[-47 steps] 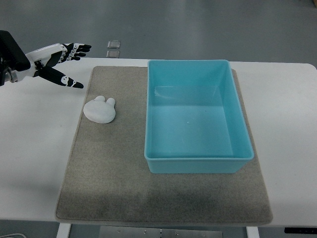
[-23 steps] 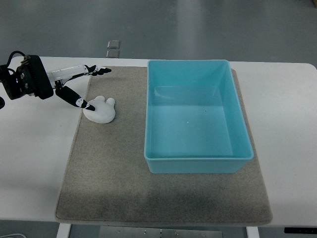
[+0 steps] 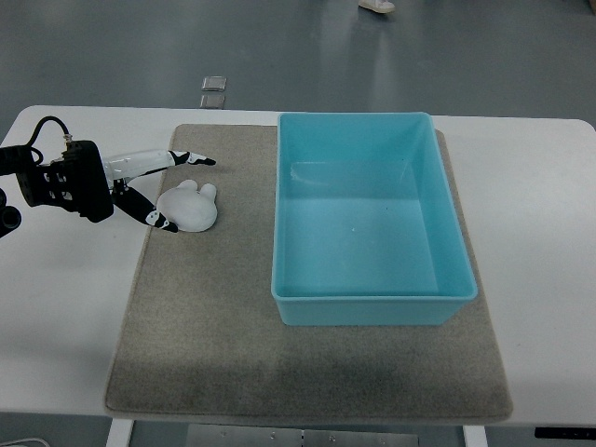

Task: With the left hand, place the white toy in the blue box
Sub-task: 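Lower the left hand onto the white rabbit toy and curl fingers, then close the left hand around the toy and lift it, then carry the held toy with the left hand over the blue box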

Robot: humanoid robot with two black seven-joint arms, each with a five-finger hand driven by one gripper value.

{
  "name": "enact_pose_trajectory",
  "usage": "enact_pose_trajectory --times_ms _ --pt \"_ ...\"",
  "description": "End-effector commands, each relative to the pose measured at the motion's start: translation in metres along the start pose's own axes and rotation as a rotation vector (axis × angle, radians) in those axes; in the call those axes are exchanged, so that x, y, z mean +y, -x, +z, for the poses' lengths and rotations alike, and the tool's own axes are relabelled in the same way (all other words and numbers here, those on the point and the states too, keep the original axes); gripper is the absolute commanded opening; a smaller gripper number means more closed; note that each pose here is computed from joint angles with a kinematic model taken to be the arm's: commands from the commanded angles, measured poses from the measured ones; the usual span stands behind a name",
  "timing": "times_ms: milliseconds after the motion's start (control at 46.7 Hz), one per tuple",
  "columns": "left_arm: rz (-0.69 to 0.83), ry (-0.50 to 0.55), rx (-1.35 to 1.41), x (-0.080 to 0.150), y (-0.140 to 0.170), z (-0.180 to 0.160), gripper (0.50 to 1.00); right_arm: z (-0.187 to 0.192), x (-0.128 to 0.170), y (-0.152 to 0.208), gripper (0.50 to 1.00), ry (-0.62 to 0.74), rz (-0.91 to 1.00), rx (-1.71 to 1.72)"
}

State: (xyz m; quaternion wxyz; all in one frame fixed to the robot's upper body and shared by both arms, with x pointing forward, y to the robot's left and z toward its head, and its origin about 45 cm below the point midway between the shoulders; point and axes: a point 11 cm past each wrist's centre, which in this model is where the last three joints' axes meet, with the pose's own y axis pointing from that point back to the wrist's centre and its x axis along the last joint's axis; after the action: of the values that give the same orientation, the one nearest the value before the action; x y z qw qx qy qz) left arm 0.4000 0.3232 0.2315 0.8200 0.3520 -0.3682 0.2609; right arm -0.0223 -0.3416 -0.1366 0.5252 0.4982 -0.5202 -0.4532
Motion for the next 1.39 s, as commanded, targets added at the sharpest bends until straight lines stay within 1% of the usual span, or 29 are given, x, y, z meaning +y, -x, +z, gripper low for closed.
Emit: enact_pose_trajectory --times_ms 0,43,64,129,171,214,279,364,407,471,793,1007,1221,1371 --pt "-0.004 0.001 -0.017 -0.006 0.009 0.001 0.971 0.0 0.0 0.0 0.936 0.0 0.0 0.0" --pt "0.005 0.001 -0.024 -0.008 0.008 0.0 0.954 0.0 0.0 0.0 0.936 0.0 0.0 0.0" --pt "0.01 0.001 -0.026 -0.009 0.008 0.0 0.93 0.0 0.0 0.0 0.936 0.0 0.0 0.0" --pt "0.007 0.006 -0.023 -0.011 0.01 0.002 0.885 0.0 0.0 0.0 0.936 0.0 0.0 0.0" --pt "0.008 0.008 -0.023 -0.012 0.011 0.003 0.847 0.0 0.0 0.0 0.936 0.0 0.0 0.0" --pt "0.009 0.009 -0.024 -0.013 0.01 0.003 0.789 0.0 0.0 0.0 0.936 0.0 0.0 0.0" --pt "0.012 0.006 -0.025 -0.013 0.009 0.002 0.686 0.0 0.0 0.0 0.936 0.0 0.0 0.0" --pt "0.021 -0.003 -0.031 -0.012 0.004 0.0 0.572 0.0 0.0 0.0 0.936 0.0 0.0 0.0" --pt "0.027 -0.008 -0.032 -0.011 0.002 -0.002 0.534 0.0 0.0 0.0 0.936 0.0 0.0 0.0" --pt "0.045 -0.016 -0.044 -0.011 -0.008 -0.003 0.5 0.0 0.0 0.0 0.936 0.0 0.0 0.0" --pt "0.082 -0.005 -0.084 -0.012 -0.035 0.005 0.5 0.0 0.0 0.0 0.936 0.0 0.0 0.0" --pt "0.138 0.006 -0.123 -0.005 -0.068 0.015 0.5 0.0 0.0 0.0 0.936 0.0 0.0 0.0" --pt "0.236 0.06 -0.191 -0.004 -0.111 0.042 0.5 0.0 0.0 0.0 0.936 0.0 0.0 0.0" --pt "0.267 0.137 -0.24 -0.01 -0.132 0.076 0.5 0.0 0.0 0.0 0.936 0.0 0.0 0.0"
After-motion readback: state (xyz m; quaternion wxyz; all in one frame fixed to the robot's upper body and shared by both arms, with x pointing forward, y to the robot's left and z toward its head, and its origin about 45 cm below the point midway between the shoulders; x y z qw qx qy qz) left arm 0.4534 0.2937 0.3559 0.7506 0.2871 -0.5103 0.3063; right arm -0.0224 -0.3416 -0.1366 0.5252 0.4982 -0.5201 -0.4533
